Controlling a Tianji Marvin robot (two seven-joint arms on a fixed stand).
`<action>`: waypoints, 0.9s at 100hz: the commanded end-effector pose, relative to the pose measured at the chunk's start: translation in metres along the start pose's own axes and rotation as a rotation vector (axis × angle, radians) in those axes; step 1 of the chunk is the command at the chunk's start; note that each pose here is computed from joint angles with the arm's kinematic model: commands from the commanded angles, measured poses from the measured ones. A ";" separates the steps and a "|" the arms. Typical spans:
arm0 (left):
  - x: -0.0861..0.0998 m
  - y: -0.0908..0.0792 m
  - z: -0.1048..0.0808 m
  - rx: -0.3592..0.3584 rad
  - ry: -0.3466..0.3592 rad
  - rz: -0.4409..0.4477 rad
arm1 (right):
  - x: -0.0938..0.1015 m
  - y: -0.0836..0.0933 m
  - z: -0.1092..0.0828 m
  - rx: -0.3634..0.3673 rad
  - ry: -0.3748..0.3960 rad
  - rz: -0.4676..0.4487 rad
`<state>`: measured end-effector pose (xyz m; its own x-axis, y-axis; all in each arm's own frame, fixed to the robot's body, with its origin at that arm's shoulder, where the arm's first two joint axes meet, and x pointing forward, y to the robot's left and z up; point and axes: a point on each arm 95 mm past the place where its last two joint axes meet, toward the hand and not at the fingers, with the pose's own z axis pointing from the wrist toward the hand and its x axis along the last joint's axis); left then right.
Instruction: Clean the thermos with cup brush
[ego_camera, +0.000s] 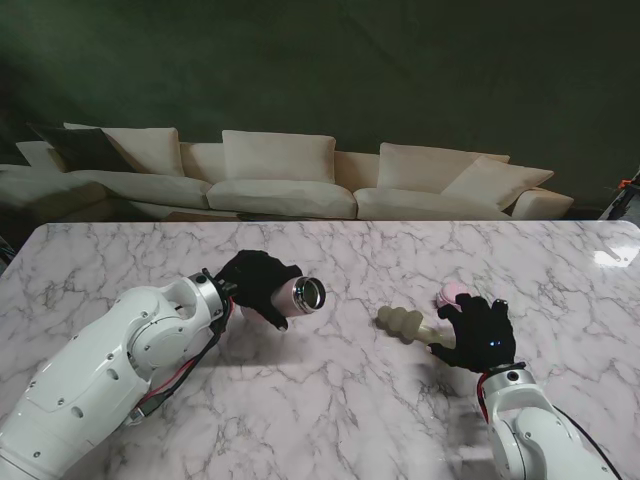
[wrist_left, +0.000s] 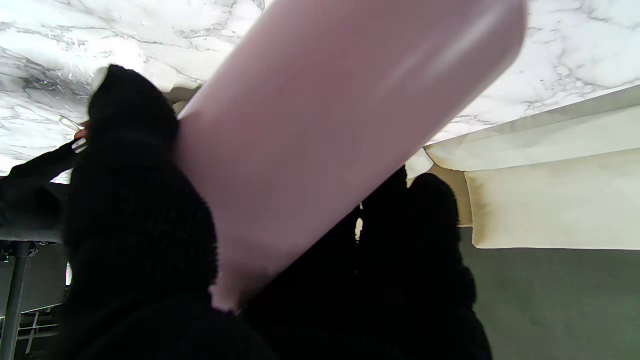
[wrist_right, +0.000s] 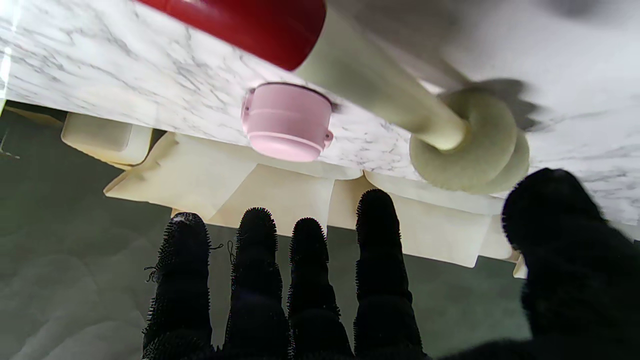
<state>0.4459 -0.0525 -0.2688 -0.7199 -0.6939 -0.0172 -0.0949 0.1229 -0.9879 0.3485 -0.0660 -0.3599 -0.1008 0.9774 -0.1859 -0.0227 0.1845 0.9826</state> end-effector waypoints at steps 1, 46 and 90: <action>0.001 -0.002 0.000 -0.010 0.006 0.007 | 0.002 -0.012 -0.002 0.041 -0.012 -0.007; 0.002 -0.001 0.001 -0.018 0.008 0.008 | 0.002 -0.031 0.012 0.096 -0.062 -0.043; 0.002 -0.002 0.002 -0.017 0.010 0.005 | 0.009 -0.043 0.017 0.156 -0.105 -0.010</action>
<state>0.4454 -0.0534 -0.2699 -0.7228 -0.6908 -0.0178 -0.1012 0.1312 -0.9862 0.3666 -0.0646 -0.3996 -0.0051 0.9801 -0.1985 0.1169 0.1978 0.9733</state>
